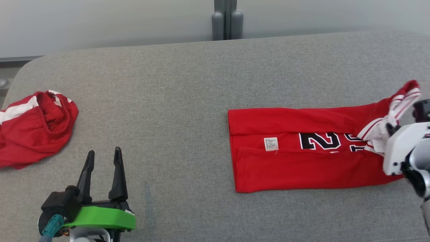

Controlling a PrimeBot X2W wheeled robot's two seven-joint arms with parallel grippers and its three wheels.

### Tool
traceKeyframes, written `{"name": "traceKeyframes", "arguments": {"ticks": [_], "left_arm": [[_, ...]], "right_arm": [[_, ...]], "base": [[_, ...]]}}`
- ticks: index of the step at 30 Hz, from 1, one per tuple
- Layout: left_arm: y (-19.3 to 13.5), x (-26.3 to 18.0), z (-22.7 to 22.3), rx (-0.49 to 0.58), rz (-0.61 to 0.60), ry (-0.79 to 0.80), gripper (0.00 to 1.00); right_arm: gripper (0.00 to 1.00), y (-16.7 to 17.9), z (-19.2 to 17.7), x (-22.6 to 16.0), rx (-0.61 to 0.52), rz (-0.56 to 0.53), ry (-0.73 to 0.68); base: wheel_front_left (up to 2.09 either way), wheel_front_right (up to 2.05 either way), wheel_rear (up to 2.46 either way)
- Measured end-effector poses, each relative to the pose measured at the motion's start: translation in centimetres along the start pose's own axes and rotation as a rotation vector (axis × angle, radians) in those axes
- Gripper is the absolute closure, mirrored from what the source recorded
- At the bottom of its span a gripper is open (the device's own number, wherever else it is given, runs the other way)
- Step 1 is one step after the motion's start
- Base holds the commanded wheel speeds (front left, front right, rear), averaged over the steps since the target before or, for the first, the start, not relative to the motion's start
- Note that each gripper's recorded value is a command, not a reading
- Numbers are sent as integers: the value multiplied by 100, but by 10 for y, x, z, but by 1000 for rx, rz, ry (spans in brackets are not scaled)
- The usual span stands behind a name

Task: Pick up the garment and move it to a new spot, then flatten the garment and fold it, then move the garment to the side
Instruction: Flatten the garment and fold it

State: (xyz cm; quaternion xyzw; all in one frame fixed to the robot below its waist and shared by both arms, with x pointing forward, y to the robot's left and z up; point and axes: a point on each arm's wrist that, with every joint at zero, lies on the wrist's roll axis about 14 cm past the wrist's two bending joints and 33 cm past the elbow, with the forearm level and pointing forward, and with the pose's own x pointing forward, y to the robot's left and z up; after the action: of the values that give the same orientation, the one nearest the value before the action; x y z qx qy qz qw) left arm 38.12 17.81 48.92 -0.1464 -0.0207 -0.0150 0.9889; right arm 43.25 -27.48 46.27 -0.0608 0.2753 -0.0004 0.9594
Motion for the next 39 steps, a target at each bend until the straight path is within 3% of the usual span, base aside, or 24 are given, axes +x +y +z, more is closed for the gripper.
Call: {"name": "traceKeyframes", "arguments": {"ticks": [7,11,20,26,27,28,29,39], "left_arm": [[0,0,1,10,0,-2,0],[2,-2,0,11,3,3,0],[12,-6,1,14,34,1,0],[19,-11,1,15,58,3,0],[20,-12,1,15,62,4,0],[22,-12,1,15,66,4,0],[22,-13,1,15,68,6,0],[21,-10,2,10,64,2,0]], "right_arm": [[100,114,5,-4,-98,288,-4],[100,162,7,-1,-114,395,-1],[100,232,6,12,-95,521,41],[100,249,-5,21,-109,542,87],[96,250,-6,23,-109,542,89],[4,252,-6,24,-106,545,88],[0,254,-5,25,-95,550,83],[0,291,37,-3,130,716,-41]], "base": [[0,0,0],[0,0,0],[0,0,0],[0,0,0],[0,0,0],[0,0,0],[0,0,0],[0,0,0]]}}
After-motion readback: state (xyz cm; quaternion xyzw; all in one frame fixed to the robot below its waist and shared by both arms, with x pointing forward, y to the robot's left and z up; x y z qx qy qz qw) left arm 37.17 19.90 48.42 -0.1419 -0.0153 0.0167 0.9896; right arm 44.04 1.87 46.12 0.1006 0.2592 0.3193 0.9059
